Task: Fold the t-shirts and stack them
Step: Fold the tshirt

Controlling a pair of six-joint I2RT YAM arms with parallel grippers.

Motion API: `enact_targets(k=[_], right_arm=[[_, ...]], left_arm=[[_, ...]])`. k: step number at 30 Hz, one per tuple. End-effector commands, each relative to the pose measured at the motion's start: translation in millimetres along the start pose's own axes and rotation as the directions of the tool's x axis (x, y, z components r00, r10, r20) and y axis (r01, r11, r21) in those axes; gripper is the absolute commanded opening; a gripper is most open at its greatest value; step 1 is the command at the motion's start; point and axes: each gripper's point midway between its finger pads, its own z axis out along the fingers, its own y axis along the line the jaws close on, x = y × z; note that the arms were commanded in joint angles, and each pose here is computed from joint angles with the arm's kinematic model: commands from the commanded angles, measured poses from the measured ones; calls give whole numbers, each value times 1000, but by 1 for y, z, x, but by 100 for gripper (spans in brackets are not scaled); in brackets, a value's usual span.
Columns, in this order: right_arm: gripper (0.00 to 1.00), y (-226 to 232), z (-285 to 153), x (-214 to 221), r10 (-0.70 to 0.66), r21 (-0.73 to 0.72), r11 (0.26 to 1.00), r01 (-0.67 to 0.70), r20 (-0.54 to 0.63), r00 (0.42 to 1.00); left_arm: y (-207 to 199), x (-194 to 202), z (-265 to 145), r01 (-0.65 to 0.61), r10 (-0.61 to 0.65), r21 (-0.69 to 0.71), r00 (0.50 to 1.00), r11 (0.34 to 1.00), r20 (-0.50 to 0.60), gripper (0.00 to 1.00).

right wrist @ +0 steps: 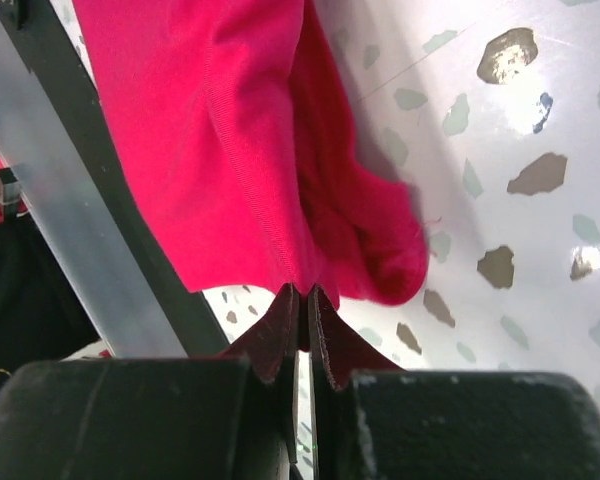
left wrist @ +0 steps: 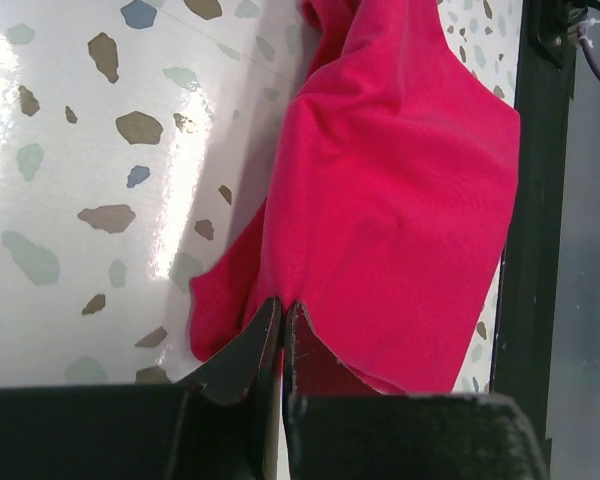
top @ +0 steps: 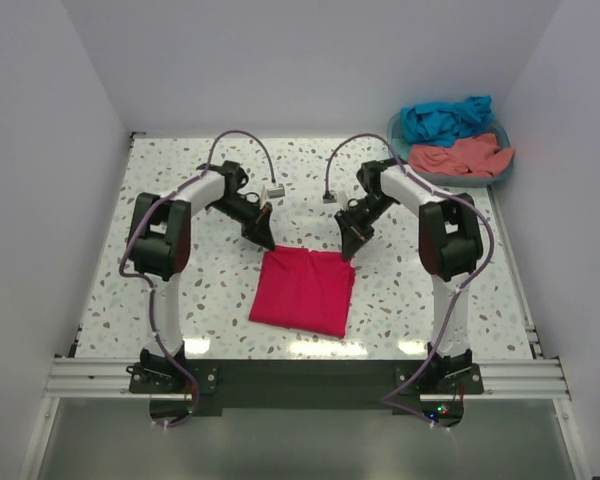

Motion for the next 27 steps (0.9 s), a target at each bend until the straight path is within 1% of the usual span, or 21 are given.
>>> enact_targets(k=[1, 6, 10, 13, 18, 22, 26, 27], right_arm=[[0, 15, -28, 3, -70, 65, 995, 69, 11, 997], [0, -6, -38, 14, -52, 132, 990, 51, 0, 999], [0, -25, -38, 2, -37, 192, 981, 32, 22, 999], [0, -44, -36, -13, -25, 232, 973, 13, 49, 998], [0, -83, -33, -29, 7, 348, 937, -33, 77, 997], [0, -109, -29, -40, 17, 412, 909, -55, 97, 995], [0, -115, -30, -48, 36, 426, 901, -86, 124, 992], [13, -112, -32, -53, 36, 421, 902, -92, 140, 990]], left_arm=[[-9, -20, -34, -36, 42, -74, 997, 997, 69, 0], [8, -14, -56, -6, 18, -155, 997, 988, 72, 0], [30, -1, -57, 12, -5, -199, 999, 980, 37, 0], [48, 0, -55, 27, -19, -235, 999, 971, 39, 0], [84, 2, -51, 45, -34, -306, 999, 951, 40, 0], [106, 13, -52, 82, -74, -364, 997, 928, 35, 0], [121, 11, -55, 98, -86, -420, 995, 902, 48, 0], [126, 6, -59, 90, -69, -445, 996, 891, 63, 0]])
